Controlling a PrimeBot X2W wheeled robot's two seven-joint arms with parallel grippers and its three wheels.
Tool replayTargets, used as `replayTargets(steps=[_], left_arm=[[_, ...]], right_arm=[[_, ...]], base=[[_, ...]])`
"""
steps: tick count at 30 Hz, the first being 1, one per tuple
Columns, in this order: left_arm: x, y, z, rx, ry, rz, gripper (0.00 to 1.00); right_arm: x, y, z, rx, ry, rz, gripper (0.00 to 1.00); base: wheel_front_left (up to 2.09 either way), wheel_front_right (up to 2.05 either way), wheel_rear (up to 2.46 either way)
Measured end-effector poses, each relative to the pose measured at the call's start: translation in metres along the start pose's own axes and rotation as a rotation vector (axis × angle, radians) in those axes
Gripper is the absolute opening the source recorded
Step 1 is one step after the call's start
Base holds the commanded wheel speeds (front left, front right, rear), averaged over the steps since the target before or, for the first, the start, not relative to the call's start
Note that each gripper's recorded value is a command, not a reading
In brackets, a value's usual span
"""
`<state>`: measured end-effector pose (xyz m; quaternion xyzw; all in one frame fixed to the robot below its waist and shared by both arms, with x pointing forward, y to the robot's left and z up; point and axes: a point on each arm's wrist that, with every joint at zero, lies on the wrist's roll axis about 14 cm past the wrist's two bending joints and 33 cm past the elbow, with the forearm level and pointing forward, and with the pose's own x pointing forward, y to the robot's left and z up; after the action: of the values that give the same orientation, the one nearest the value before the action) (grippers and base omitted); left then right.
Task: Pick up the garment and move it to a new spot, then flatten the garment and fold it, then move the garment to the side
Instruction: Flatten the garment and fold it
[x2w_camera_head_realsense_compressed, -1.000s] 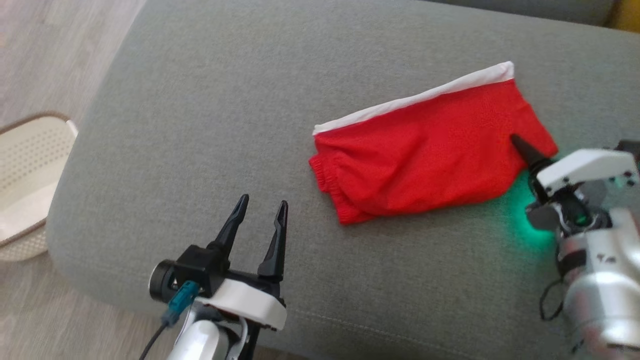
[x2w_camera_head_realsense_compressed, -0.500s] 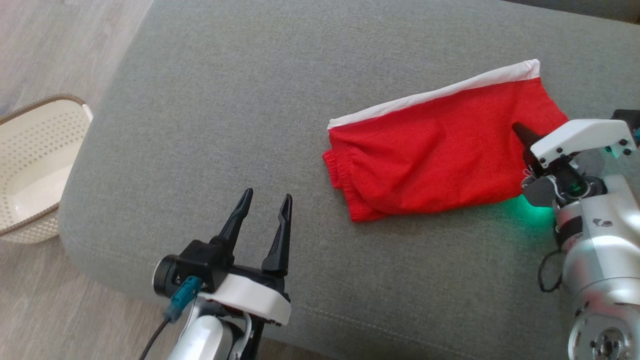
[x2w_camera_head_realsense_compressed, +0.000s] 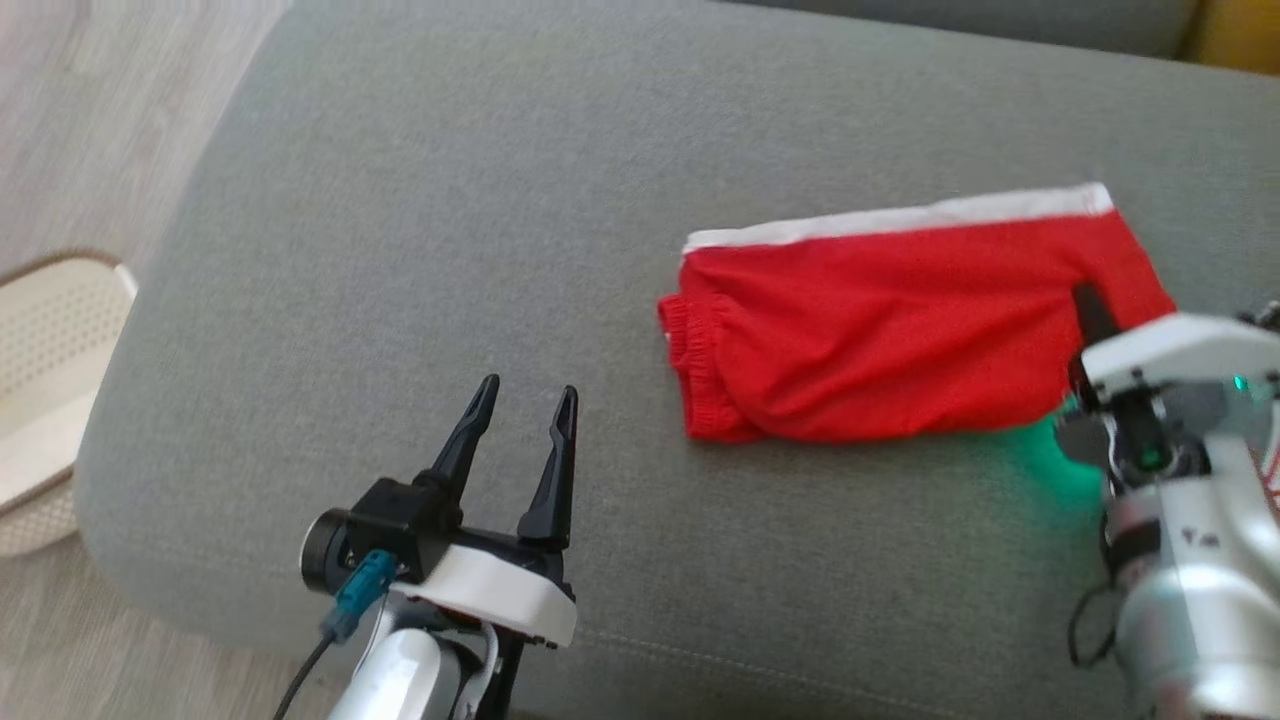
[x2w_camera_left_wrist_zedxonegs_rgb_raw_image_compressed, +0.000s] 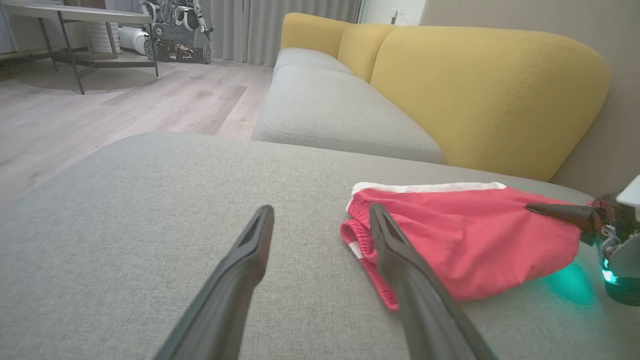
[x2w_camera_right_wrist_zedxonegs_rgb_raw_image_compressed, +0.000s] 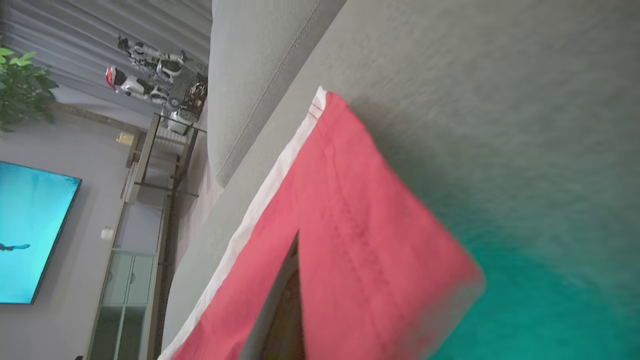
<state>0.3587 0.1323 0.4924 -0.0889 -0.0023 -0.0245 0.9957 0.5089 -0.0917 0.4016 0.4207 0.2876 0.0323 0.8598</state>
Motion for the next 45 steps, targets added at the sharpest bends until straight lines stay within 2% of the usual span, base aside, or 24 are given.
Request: replayTargets(steps=[6, 13, 17, 21, 25, 28, 35, 42, 43, 44, 45], left_arm=[[-0.003, -0.011, 0.007, -0.009, -0.023, -0.034, 1.0], [-0.004, -0.019, 0.012, -0.015, -0.04, -0.06, 1.0], [-0.005, -0.017, 0.014, -0.015, -0.045, -0.057, 1.0], [-0.009, -0.011, 0.015, -0.011, -0.05, -0.035, 1.0], [-0.017, -0.004, 0.015, -0.013, -0.049, -0.011, 1.0], [-0.021, -0.001, 0.017, -0.012, -0.054, -0.004, 1.0], [-0.026, 0.007, 0.017, -0.011, -0.057, 0.026, 1.0], [-0.031, 0.014, 0.015, -0.015, -0.048, 0.056, 1.0], [-0.031, 0.015, 0.015, -0.02, -0.048, 0.059, 1.0], [-0.032, 0.015, 0.014, -0.02, -0.047, 0.062, 1.0], [-0.032, 0.016, 0.014, -0.02, -0.046, 0.064, 1.0]], right_arm=[[-0.035, -0.035, 0.014, 0.03, -0.127, -0.058, 0.0], [-0.05, -0.044, 0.012, -0.088, -0.152, -0.089, 0.0], [-0.041, -0.018, 0.019, -0.137, -0.191, -0.033, 0.0], [-0.032, 0.04, 0.02, -0.191, -0.218, 0.115, 0.0], [-0.035, 0.089, -0.002, -0.252, -0.202, 0.268, 0.0], [-0.04, 0.114, -0.031, -0.31, -0.147, 0.357, 0.0], [-0.042, 0.121, -0.081, -0.415, -0.025, 0.408, 0.0], [-0.036, 0.109, -0.119, -0.489, 0.09, 0.393, 0.0], [-0.035, 0.107, -0.123, -0.499, 0.099, 0.389, 0.35], [-0.035, 0.105, -0.127, -0.51, 0.108, 0.39, 1.0], [-0.036, 0.106, -0.131, -0.522, 0.117, 0.396, 1.0]], base=[[0.0, 0.0, 0.0], [0.0, 0.0, 0.0], [0.0, 0.0, 0.0], [0.0, 0.0, 0.0], [0.0, 0.0, 0.0], [0.0, 0.0, 0.0], [0.0, 0.0, 0.0], [0.0, 0.0, 0.0], [0.0, 0.0, 0.0], [0.0, 0.0, 0.0], [0.0, 0.0, 0.0]])
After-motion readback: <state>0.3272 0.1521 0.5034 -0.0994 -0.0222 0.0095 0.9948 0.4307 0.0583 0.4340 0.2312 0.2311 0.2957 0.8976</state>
